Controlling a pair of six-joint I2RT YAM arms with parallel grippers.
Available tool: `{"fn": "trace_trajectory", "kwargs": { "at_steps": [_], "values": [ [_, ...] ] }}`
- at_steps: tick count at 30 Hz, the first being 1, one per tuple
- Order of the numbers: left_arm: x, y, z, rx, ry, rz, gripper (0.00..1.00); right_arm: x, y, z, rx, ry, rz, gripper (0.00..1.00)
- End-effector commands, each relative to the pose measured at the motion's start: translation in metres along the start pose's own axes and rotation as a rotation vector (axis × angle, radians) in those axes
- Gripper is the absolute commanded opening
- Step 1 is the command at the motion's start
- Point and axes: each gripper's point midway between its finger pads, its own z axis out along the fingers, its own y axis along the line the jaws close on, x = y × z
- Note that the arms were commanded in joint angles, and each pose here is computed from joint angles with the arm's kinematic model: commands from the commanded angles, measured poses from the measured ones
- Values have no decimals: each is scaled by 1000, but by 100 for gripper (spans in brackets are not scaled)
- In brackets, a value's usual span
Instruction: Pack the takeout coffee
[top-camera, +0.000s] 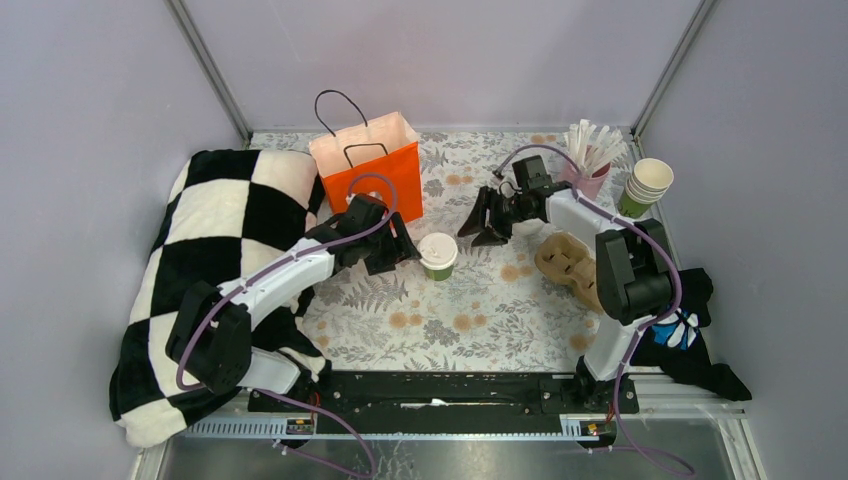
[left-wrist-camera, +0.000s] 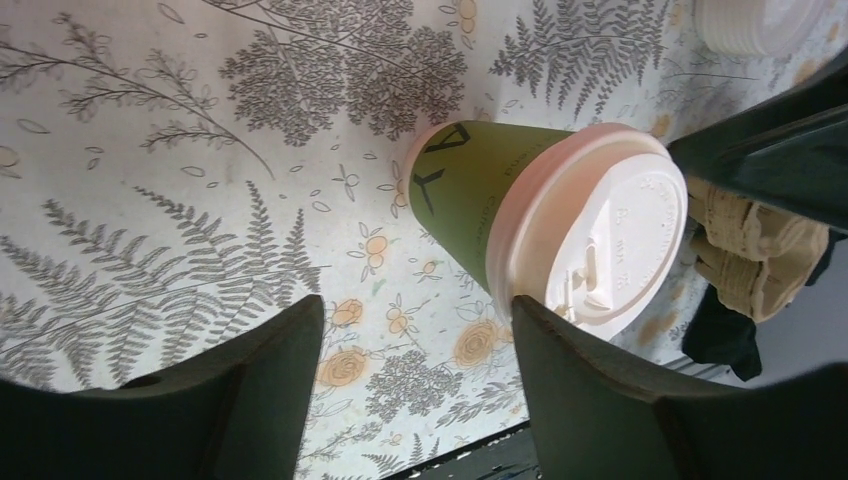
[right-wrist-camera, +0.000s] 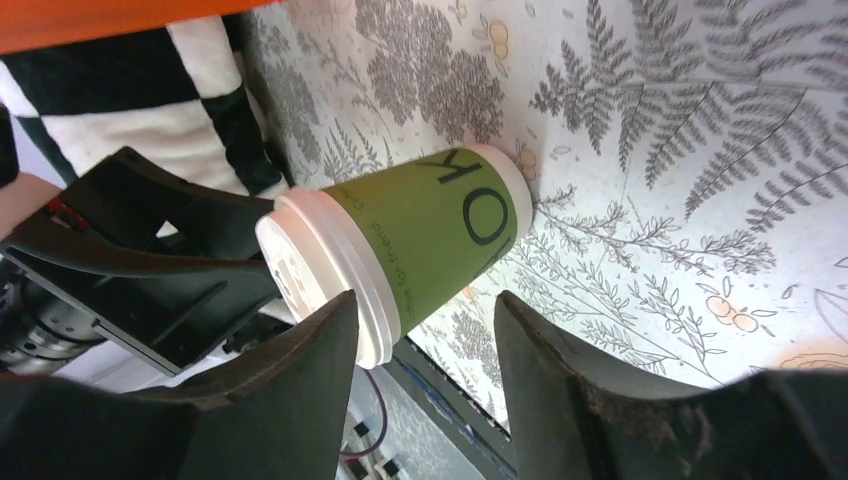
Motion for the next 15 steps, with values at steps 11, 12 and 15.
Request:
{"fn": "trace_trajectory", "kwargs": {
  "at_steps": [11,12,15],
  "values": [
    [-17,-7,-67,10,-123,79,85,-6,11,-49,385,-79,-335,94],
    [-19,-11,-76,24,-137,82,87,-3,17,-48,414,-71,-399,98],
    [-23,-22,-105,73,-177,86,92,7,37,-41,462,-49,-514,100]
  ]
}}
